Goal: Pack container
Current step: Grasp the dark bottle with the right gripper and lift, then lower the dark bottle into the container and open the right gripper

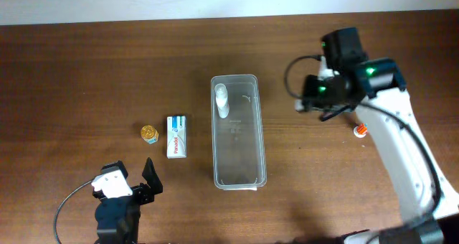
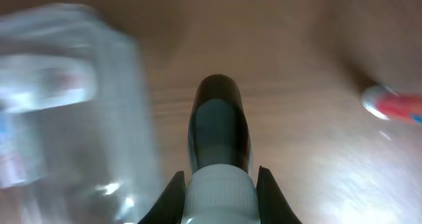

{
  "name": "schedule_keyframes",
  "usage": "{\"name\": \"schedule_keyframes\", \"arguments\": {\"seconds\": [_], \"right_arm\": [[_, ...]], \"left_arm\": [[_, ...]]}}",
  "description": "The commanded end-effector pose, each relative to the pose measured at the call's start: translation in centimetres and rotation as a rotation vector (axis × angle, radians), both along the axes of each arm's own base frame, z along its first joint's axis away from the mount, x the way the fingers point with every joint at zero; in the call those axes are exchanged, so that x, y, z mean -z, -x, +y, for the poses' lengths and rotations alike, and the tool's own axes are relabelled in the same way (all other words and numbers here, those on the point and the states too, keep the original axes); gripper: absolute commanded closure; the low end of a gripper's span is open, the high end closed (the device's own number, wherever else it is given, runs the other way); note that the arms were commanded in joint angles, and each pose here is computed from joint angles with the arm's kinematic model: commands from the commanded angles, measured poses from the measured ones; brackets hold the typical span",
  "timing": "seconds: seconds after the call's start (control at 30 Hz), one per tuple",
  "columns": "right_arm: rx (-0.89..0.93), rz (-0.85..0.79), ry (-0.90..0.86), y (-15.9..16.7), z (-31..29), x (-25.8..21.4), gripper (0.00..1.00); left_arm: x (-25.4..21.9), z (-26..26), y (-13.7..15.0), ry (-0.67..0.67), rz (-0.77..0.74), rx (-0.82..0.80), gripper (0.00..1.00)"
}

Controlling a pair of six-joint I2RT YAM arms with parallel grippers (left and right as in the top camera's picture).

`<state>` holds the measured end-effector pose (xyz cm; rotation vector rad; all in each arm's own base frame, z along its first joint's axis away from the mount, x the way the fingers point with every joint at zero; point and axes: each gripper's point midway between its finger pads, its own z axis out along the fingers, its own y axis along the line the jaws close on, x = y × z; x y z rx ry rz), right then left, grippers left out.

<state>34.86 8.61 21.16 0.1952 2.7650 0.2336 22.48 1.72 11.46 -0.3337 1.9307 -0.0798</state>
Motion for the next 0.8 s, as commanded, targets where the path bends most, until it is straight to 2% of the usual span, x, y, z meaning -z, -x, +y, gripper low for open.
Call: {"name": "schedule_keyframes", "arguments": {"seconds": [0.0, 0.17, 0.37, 0.77], "right_arm": [[-0.142, -0.083, -0.075, 0.5, 5.8, -2.3, 0.91], [-0.270, -0.154, -0.048, 0.3, 11.5, -1.9, 0.91], [-0.228, -0.109, -0.015, -1.1, 13.7, 1.7, 0.91], [-0.120, -0.038, -0.023, -5.7, 14.5, 9.1, 0.91]], "left_arm": [[0.0, 0.0, 0.0, 0.002, -0.004, 0.003, 0.01], [0.0, 0.0, 0.0, 0.002, -0.004, 0.003, 0.01], [0.0, 0.0, 0.0, 0.002, -0.004, 0.003, 0.01], [0.0, 0.0, 0.0, 0.002, -0.004, 0.003, 0.01]]}}
